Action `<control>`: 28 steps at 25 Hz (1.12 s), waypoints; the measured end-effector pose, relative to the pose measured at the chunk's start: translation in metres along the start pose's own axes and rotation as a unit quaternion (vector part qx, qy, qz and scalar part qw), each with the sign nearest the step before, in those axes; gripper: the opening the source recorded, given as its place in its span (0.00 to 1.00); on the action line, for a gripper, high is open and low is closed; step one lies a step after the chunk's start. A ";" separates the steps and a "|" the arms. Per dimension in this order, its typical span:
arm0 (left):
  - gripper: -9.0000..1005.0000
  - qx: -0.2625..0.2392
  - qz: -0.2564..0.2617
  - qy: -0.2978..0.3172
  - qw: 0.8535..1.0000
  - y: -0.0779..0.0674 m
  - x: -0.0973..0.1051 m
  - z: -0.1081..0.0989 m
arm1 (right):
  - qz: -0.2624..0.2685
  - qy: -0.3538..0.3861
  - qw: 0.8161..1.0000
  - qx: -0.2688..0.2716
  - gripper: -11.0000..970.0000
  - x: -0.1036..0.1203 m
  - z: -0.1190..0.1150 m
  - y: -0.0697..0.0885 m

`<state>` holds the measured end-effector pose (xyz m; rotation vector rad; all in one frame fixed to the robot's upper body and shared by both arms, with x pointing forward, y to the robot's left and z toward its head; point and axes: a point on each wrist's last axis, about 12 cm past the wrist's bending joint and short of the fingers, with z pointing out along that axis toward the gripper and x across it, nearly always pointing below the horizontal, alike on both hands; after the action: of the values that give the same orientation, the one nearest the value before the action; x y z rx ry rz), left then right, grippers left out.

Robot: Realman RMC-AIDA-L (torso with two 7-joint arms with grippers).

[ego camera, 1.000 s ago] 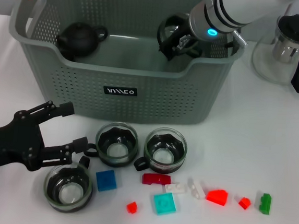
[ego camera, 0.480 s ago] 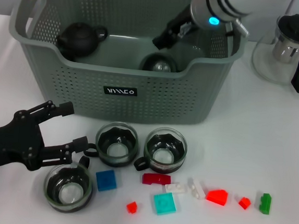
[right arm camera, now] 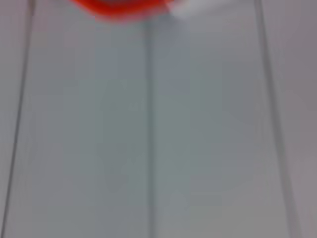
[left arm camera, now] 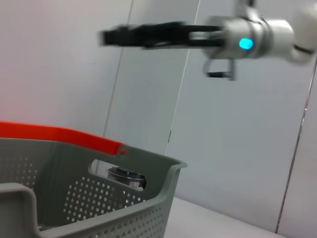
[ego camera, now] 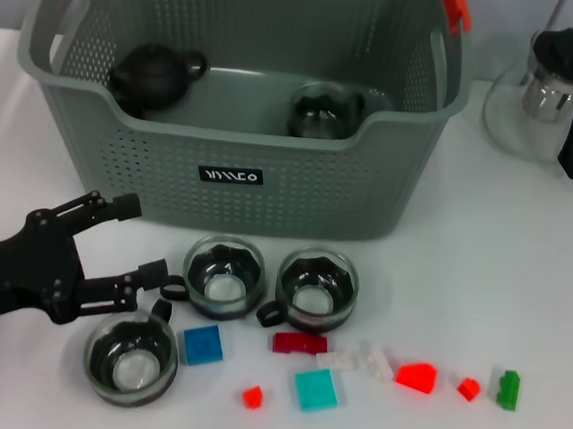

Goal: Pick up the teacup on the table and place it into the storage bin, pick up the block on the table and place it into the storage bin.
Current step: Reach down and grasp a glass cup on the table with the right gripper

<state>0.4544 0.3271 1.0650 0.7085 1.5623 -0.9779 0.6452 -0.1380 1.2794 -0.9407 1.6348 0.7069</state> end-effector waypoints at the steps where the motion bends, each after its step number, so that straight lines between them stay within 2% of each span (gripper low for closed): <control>1: 0.94 0.000 0.000 0.000 1.000 0.000 0.000 0.000 | 0.008 -0.035 0.999 -0.020 0.67 0.008 -0.015 -0.001; 2: 0.94 0.001 0.001 0.000 1.000 0.000 0.000 0.001 | 0.014 -0.067 0.997 -0.036 0.67 0.015 -0.029 -0.002; 5: 0.94 0.001 0.003 0.001 1.000 0.002 -0.001 0.002 | 0.031 -0.163 0.982 -0.088 0.68 0.060 -0.071 -0.003; 8: 0.94 0.001 0.003 0.002 1.000 0.003 -0.002 0.002 | 0.048 -0.226 0.968 -0.100 0.68 0.111 -0.103 -0.001; 11: 0.94 0.001 0.004 0.002 1.000 0.004 -0.004 0.004 | 0.063 -0.208 0.969 -0.114 0.67 0.147 -0.119 0.007; 15: 0.94 0.001 0.006 0.003 1.000 0.006 -0.005 0.004 | 0.039 -0.086 0.980 -0.176 0.64 0.174 -0.130 0.025; 18: 0.94 -0.004 0.006 0.006 1.000 0.007 -0.004 0.004 | 0.039 0.001 0.978 -0.204 0.63 0.179 -0.134 0.030; 21: 0.94 -0.006 0.005 0.007 1.000 0.007 -0.004 0.003 | 0.046 0.094 0.972 -0.209 0.63 0.170 -0.128 0.027; 24: 0.94 -0.007 0.005 0.007 1.000 0.007 -0.004 0.003 | 0.033 0.182 0.961 -0.205 0.63 0.149 -0.116 0.023; 25: 0.94 -0.007 0.005 0.007 1.000 0.007 -0.004 0.003 | 0.020 0.240 0.947 -0.211 0.63 0.135 -0.102 0.024; 26: 0.94 -0.007 0.005 0.007 1.000 0.007 -0.004 0.003 | 0.020 0.240 0.947 -0.211 0.63 0.135 -0.102 0.024; 28: 0.94 -0.007 0.005 0.007 1.000 0.007 -0.004 0.003 | 0.003 0.294 0.930 -0.220 0.63 0.120 -0.084 0.027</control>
<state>0.4629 0.3280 1.0668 0.7135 1.5753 -0.9557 0.5662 -0.2207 1.1836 -1.5866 2.0349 0.8684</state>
